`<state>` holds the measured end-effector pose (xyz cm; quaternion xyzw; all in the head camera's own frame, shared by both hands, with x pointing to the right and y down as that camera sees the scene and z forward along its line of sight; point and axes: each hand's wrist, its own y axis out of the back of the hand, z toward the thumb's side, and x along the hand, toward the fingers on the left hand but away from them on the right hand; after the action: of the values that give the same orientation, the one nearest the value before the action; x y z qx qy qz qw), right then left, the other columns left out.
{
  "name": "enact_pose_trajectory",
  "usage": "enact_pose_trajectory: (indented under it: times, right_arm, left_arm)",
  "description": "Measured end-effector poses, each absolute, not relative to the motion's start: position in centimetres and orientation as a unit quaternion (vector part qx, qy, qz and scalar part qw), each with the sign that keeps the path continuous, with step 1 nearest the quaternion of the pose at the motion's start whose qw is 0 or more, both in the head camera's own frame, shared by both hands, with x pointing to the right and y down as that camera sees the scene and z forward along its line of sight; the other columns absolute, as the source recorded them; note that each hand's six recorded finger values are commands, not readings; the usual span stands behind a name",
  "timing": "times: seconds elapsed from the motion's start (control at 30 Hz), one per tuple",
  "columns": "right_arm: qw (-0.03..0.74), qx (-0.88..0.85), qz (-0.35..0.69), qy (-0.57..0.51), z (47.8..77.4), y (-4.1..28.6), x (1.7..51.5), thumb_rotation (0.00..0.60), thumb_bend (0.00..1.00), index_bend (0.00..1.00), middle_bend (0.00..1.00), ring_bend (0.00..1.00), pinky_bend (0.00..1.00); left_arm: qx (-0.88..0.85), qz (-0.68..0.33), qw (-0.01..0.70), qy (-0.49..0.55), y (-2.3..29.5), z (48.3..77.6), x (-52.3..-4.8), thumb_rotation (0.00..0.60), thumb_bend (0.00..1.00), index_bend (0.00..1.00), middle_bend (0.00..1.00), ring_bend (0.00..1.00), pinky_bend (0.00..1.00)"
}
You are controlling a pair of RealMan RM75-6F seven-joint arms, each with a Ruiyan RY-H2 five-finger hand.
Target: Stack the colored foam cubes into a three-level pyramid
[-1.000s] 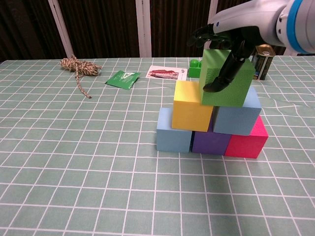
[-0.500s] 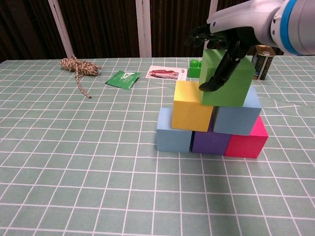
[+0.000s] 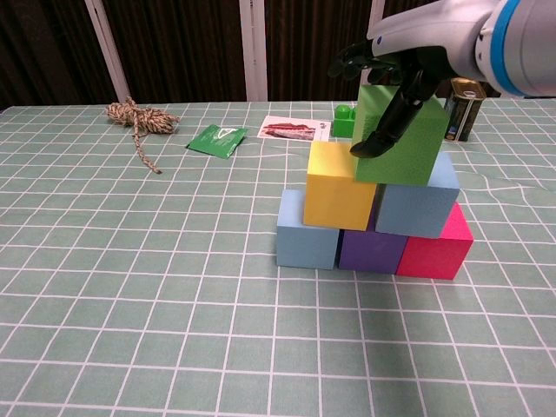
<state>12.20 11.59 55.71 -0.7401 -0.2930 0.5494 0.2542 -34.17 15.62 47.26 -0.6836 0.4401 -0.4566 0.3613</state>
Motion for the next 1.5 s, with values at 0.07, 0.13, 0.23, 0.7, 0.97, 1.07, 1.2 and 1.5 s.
enact_pose_trajectory:
  times: [0.07, 0.13, 0.23, 0.7, 0.97, 1.07, 1.2, 1.5]
  right_arm:
    - [0.254, -0.74, 0.549, -0.294, 55.7, 11.6, 12.2, 0.6, 0.31, 0.0, 0.0, 0.0, 0.0]
    - [0.253, -0.741, 0.549, -0.294, 55.7, 11.6, 12.1, 0.6, 0.31, 0.0, 0.0, 0.0, 0.0]
    - [0.251, -0.741, 0.549, -0.292, 55.7, 11.7, 12.2, 0.6, 0.31, 0.0, 0.0, 0.0, 0.0]
    - [0.246, -0.751, 0.544, -0.281, 55.0, 12.4, 11.8, 0.6, 0.31, 0.0, 0.0, 0.0, 0.0]
    - [0.252, -0.756, 0.538, -0.275, 54.3, 12.8, 12.1, 0.6, 0.31, 0.0, 0.0, 0.0, 0.0]
    - [0.252, -0.757, 0.536, -0.277, 54.2, 12.6, 12.3, 0.6, 0.31, 0.0, 0.0, 0.0, 0.0]
    - [0.26, -0.754, 0.537, -0.276, 53.9, 12.1, 12.8, 0.6, 0.31, 0.0, 0.0, 0.0, 0.0]
    - [0.272, -0.738, 0.558, -0.264, 53.7, 11.1, 14.9, 0.6, 0.31, 0.0, 0.0, 0.0, 0.0]
  left_arm:
    - [-0.684, -0.457, 0.361, 0.44, 15.6, 47.3, -34.2, 0.6, 0.03, 0.0, 0.01, 0.0, 0.0]
    - [-0.684, -0.457, 0.361, 0.44, 15.6, 47.3, -34.2, 0.6, 0.03, 0.0, 0.01, 0.0, 0.0]
    - [-0.684, -0.457, 0.36, 0.439, 15.7, 47.3, -34.1, 0.6, 0.03, 0.0, 0.01, 0.0, 0.0]
    - [-0.683, -0.458, 0.361, 0.44, 15.6, 47.3, -34.2, 0.6, 0.03, 0.0, 0.01, 0.0, 0.0]
    - [-0.682, -0.458, 0.362, 0.44, 15.6, 47.3, -34.2, 0.6, 0.03, 0.0, 0.01, 0.0, 0.0]
    - [-0.682, -0.457, 0.363, 0.44, 15.6, 47.2, -34.2, 0.6, 0.03, 0.0, 0.01, 0.0, 0.0]
    - [-0.682, -0.457, 0.365, 0.44, 15.7, 47.2, -34.1, 0.6, 0.03, 0.0, 0.01, 0.0, 0.0]
    - [-0.681, -0.455, 0.366, 0.442, 15.7, 47.0, -34.2, 0.6, 0.03, 0.0, 0.01, 0.0, 0.0]
